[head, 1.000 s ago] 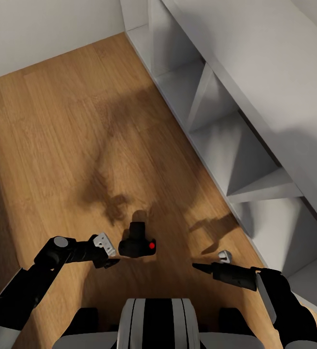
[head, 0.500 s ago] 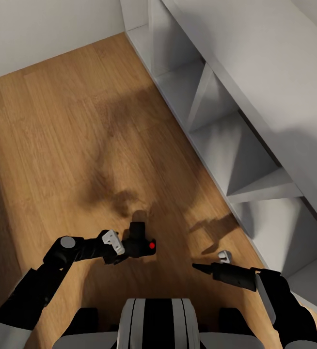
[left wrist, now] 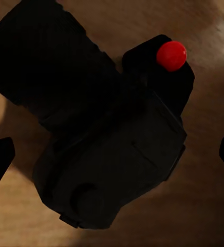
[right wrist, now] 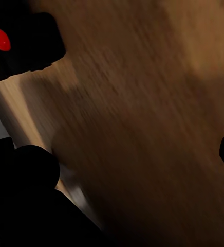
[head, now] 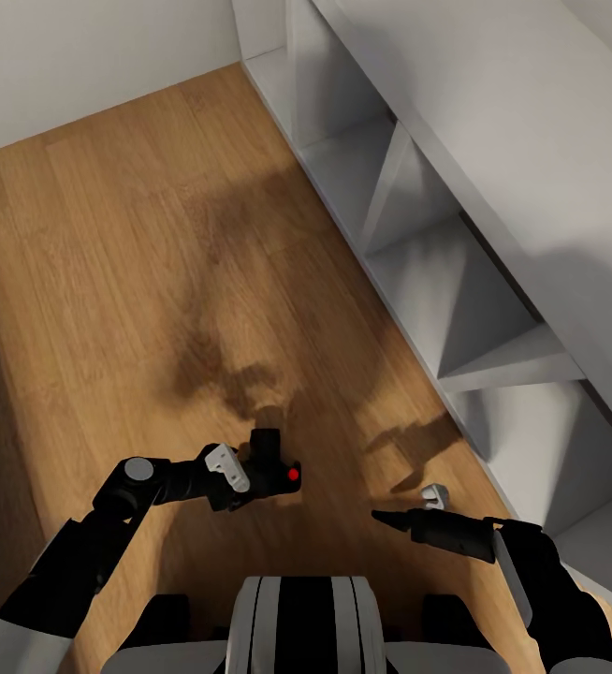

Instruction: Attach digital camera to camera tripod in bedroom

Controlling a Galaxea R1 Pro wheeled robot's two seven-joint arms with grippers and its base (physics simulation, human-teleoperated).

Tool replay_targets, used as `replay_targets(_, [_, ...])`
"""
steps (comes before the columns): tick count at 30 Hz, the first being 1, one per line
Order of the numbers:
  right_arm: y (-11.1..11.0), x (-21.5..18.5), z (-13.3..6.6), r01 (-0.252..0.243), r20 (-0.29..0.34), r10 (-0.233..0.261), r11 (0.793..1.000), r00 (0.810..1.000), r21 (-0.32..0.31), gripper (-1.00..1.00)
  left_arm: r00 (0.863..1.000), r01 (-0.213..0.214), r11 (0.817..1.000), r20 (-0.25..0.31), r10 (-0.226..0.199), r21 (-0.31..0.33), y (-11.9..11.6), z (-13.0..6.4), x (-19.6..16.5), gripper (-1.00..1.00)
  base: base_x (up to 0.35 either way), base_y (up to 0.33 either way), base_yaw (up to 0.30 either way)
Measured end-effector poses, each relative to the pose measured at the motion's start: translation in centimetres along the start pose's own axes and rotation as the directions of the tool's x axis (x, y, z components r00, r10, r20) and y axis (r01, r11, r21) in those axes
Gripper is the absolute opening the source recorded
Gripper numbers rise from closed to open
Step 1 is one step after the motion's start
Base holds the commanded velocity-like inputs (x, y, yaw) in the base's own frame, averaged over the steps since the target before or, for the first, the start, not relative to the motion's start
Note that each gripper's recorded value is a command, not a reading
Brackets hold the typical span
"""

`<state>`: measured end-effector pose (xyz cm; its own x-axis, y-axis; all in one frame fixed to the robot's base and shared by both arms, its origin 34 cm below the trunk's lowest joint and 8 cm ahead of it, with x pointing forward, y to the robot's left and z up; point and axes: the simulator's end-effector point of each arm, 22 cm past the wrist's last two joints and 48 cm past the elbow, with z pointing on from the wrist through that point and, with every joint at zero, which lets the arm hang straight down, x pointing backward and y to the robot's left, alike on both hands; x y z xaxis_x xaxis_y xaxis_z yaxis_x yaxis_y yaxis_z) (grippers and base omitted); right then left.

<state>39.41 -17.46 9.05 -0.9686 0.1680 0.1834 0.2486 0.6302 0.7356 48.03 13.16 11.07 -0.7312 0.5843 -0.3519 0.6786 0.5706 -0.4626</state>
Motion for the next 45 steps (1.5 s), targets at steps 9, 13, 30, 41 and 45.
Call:
replay_targets(9, [0.0,0.0,0.0,0.001,0.001,-0.001,1.0,1.0,0.0,1.0,1.0,-0.001,1.0,0.001,0.001,0.002,-0.1,0.1,-0.1,1.0,0.0,0.0,0.0])
replay_targets(13, [0.0,0.0,0.0,0.0,0.0,0.0,1.0,1.0,0.0,1.0,1.0,-0.006,1.0,0.004,0.006,0.003,-0.1,0.1,-0.1,1.0,0.0,0.0,0.0])
replay_targets(30, [0.0,0.0,0.0,0.001,0.001,-0.001,1.0,1.0,0.0,1.0,0.994,-0.068,0.998,-0.082,0.067,-0.009,0.3,0.9,2.8,1.0,0.0,0.0,0.0])
replay_targets(41, [0.0,0.0,0.0,0.001,0.0,-0.001,1.0,1.0,-0.001,1.0,0.99,-0.089,0.996,-0.115,0.085,-0.026,0.7,1.0,3.5,1.0,0.0,0.0,0.0])
replay_targets(45, [0.0,0.0,0.0,0.0,0.0,0.0,1.0,1.0,-0.002,1.0,0.988,-0.095,0.995,-0.126,0.091,-0.03,0.5,1.5,3.6,1.0,0.0,0.0,0.0])
